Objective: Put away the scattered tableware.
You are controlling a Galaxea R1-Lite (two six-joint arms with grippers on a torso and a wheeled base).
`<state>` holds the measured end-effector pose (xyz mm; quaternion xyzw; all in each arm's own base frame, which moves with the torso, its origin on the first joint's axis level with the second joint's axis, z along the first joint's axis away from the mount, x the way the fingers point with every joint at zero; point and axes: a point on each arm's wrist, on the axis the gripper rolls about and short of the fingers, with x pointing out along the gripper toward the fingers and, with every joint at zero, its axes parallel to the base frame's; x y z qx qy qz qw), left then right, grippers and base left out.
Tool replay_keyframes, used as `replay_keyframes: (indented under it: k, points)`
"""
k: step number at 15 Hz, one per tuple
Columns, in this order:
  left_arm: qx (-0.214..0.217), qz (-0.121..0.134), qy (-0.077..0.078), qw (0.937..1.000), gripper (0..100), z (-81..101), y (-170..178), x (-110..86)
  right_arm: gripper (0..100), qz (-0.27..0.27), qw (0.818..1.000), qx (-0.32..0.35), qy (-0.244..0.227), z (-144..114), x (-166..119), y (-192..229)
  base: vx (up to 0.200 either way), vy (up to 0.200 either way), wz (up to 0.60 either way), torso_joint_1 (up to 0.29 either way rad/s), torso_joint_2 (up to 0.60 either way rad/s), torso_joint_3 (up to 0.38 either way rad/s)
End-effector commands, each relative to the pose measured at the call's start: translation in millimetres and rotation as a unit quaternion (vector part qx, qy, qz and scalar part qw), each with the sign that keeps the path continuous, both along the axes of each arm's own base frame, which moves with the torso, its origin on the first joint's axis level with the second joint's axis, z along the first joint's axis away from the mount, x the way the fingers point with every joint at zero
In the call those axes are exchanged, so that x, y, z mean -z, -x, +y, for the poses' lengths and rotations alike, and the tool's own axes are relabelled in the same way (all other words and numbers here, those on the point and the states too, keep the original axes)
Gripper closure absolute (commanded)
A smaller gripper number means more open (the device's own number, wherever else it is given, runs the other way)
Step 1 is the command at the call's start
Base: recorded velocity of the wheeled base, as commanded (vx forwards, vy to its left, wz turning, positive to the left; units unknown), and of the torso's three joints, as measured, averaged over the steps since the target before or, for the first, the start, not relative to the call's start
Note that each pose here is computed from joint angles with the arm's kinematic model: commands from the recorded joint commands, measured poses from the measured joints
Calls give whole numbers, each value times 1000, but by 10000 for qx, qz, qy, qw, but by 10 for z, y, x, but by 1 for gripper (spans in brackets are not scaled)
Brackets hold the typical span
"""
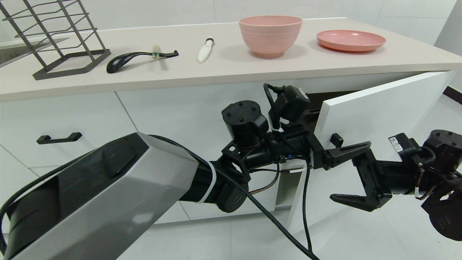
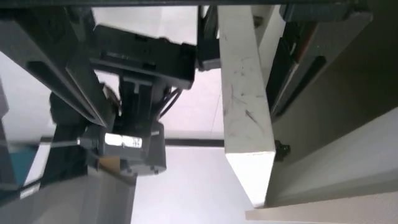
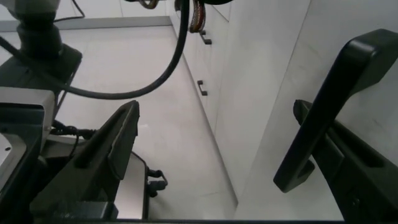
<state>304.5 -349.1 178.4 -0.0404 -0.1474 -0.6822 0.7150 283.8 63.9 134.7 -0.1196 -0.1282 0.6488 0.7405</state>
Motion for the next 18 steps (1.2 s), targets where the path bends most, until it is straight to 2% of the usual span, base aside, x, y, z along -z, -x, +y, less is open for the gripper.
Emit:
replay_keyframes:
  k: [1,4,9,12,14,16,18]
  points:
    - [136,64,-24,9999,0,-62,39,69,0,71,9993,372,-17,-68,49,-52,0,0,0,0,0,0]
    - [123,91,-37,9999,0,-70,32,96,0,30,9943,1069,-33,-272,86,-121,0,0,0,0,0,0]
    - [135,90,-20,9999,0,-70,41,80,0,-18,9854,1700,-34,-657,54,-100,0,0,0,0,0,0]
    - [114,113,-30,9999,0,-79,42,95,0,229,9844,1747,9,-668,116,133,0,0,0,0,0,0]
    - [-157,235,31,9996,0,-80,27,101,0,291,9842,1747,23,-650,96,337,0,0,0,0,0,0]
    - [-403,501,131,9978,0,-77,13,97,0,154,9843,1756,16,-624,-9,635,0,0,0,0,0,0]
    - [-478,537,154,9973,0,-77,9,96,0,-67,9844,1756,-3,-599,-117,912,0,0,0,0,0,0]
